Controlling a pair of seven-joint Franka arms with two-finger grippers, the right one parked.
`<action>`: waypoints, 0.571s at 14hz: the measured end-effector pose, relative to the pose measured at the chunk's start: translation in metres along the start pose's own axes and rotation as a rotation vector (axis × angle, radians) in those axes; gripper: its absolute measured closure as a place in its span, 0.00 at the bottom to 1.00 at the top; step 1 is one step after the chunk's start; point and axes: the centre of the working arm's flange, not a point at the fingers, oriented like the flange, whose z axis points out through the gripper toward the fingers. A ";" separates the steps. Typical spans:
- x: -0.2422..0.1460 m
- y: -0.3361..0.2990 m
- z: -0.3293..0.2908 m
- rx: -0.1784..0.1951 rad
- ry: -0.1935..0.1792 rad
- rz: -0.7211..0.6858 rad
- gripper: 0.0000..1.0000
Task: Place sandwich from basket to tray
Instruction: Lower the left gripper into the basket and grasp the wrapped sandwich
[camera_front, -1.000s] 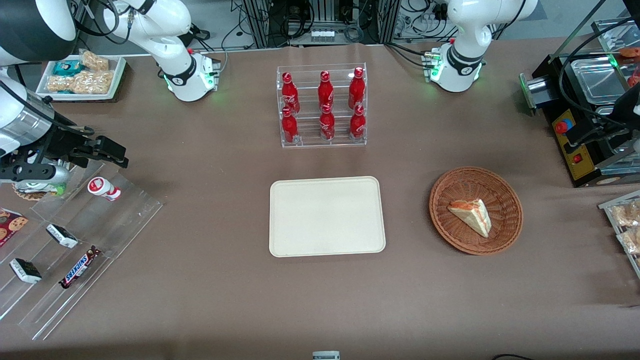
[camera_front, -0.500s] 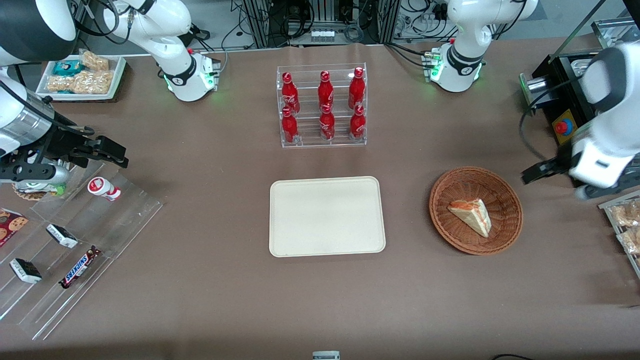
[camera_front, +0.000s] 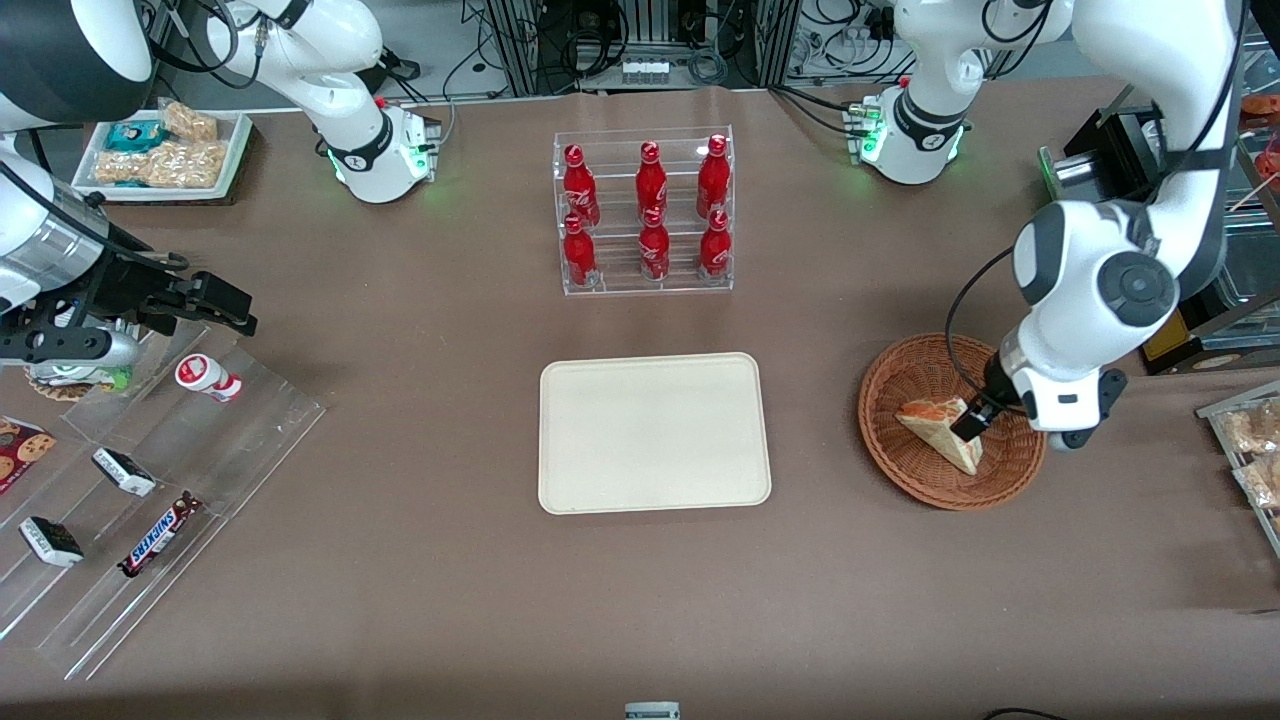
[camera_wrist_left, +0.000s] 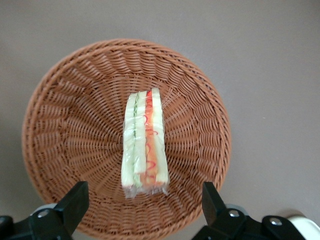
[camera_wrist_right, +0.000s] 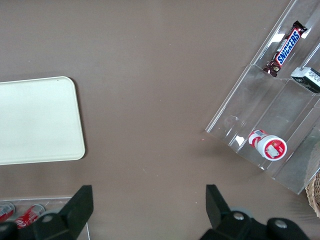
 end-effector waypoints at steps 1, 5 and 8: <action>0.001 -0.001 0.014 0.017 -0.011 -0.003 0.00; 0.002 0.000 0.065 0.039 -0.032 -0.008 0.01; 0.001 0.000 0.083 0.050 -0.041 -0.014 0.26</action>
